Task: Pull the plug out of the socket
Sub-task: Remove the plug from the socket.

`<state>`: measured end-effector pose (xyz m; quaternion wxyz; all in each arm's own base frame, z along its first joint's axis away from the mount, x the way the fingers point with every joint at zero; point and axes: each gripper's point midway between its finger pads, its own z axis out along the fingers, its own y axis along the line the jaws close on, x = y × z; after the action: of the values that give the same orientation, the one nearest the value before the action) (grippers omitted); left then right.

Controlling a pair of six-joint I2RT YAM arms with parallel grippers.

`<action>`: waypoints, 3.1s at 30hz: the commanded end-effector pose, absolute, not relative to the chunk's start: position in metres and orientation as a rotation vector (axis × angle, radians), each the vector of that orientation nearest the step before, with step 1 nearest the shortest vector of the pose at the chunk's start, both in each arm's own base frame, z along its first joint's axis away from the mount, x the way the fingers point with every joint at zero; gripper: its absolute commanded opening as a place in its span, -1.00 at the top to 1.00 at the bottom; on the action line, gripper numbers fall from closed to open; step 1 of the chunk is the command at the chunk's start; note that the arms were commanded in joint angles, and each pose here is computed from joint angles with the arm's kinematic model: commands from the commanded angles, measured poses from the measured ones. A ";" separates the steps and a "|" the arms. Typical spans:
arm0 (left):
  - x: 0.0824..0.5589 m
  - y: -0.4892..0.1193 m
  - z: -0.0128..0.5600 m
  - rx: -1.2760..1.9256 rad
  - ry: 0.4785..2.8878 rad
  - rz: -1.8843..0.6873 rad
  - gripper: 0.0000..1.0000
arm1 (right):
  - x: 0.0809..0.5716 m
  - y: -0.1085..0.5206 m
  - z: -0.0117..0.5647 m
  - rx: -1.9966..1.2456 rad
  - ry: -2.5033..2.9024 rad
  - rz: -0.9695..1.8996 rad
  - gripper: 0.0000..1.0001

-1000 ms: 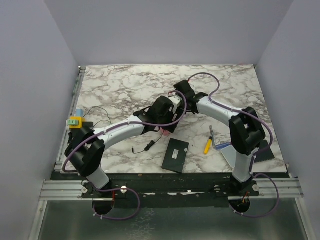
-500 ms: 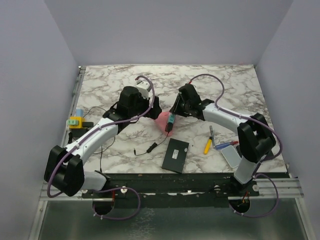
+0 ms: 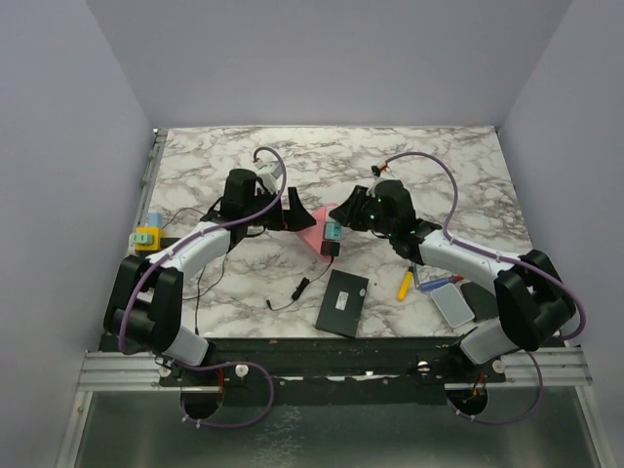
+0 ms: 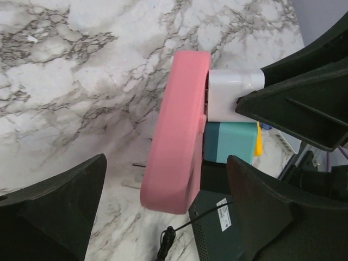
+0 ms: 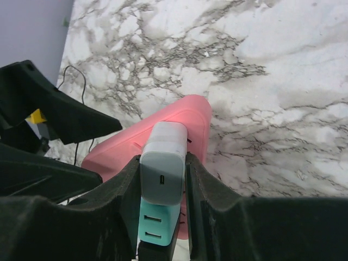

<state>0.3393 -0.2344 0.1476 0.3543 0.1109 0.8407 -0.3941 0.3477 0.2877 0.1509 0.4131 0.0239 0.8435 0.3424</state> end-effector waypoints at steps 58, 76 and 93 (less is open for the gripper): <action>0.326 -0.256 0.129 0.368 2.211 -1.148 1.00 | 0.334 0.330 0.182 -0.487 1.934 0.840 0.99; 0.327 -0.252 0.125 0.384 2.211 -1.111 1.00 | 0.321 0.343 0.184 -0.503 1.944 0.867 0.99; 0.323 -0.255 0.125 0.447 2.200 -1.082 1.00 | 0.324 0.328 0.181 -0.520 1.973 1.119 0.99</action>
<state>0.3208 -0.2563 0.1232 0.3008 0.1450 0.8389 -0.4297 0.3290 0.3125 0.1530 0.3951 -0.1849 0.8140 0.3836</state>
